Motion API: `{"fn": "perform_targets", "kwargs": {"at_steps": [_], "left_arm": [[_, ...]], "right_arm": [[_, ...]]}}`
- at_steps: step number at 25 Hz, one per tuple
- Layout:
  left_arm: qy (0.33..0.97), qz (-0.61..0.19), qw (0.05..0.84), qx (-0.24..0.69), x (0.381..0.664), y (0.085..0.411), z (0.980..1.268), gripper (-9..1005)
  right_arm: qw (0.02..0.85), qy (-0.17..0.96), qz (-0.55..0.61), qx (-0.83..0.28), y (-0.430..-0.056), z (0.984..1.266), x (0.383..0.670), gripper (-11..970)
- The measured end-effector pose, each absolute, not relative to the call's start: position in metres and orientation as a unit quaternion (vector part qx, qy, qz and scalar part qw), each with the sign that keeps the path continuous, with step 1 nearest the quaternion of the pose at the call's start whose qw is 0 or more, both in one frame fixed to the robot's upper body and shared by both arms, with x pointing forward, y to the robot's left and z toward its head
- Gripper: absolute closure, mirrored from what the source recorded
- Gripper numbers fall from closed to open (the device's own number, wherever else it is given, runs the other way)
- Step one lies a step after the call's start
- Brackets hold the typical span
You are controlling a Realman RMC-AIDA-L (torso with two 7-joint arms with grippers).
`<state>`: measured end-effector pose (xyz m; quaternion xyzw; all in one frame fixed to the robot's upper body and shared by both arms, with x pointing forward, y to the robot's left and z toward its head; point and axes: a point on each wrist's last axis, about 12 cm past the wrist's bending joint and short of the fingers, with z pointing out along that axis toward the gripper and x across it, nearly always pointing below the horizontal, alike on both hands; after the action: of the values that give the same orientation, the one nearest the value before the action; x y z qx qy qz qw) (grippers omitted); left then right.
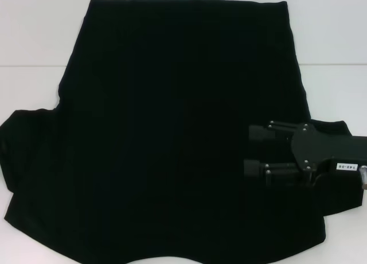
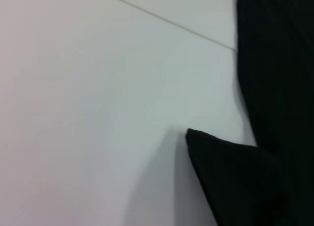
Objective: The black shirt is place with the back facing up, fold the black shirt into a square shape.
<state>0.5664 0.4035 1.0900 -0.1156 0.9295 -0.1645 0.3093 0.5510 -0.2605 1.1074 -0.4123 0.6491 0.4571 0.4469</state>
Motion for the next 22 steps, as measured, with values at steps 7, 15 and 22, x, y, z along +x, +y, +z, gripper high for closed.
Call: {"fn": "perform_targets", "kwargs": {"at_steps": [7, 15, 22], "left_arm": [[0.927, -0.142, 0.326, -0.115, 0.573, 0.406, 1.087, 955], [0.924, -0.121, 0.347, -0.106, 0.586, 0.406, 1.091, 941], [0.921, -0.113, 0.36, -0.103, 0.595, 0.405, 1.096, 929]], "right_arm": [[0.455, 0.647, 0.462, -0.401, -0.258, 1.106, 0.55, 63], [0.458, 0.644, 0.467, -0.396, -0.253, 1.105, 0.549, 63], [0.459, 0.643, 0.469, -0.394, -0.251, 1.104, 0.549, 63]]}}
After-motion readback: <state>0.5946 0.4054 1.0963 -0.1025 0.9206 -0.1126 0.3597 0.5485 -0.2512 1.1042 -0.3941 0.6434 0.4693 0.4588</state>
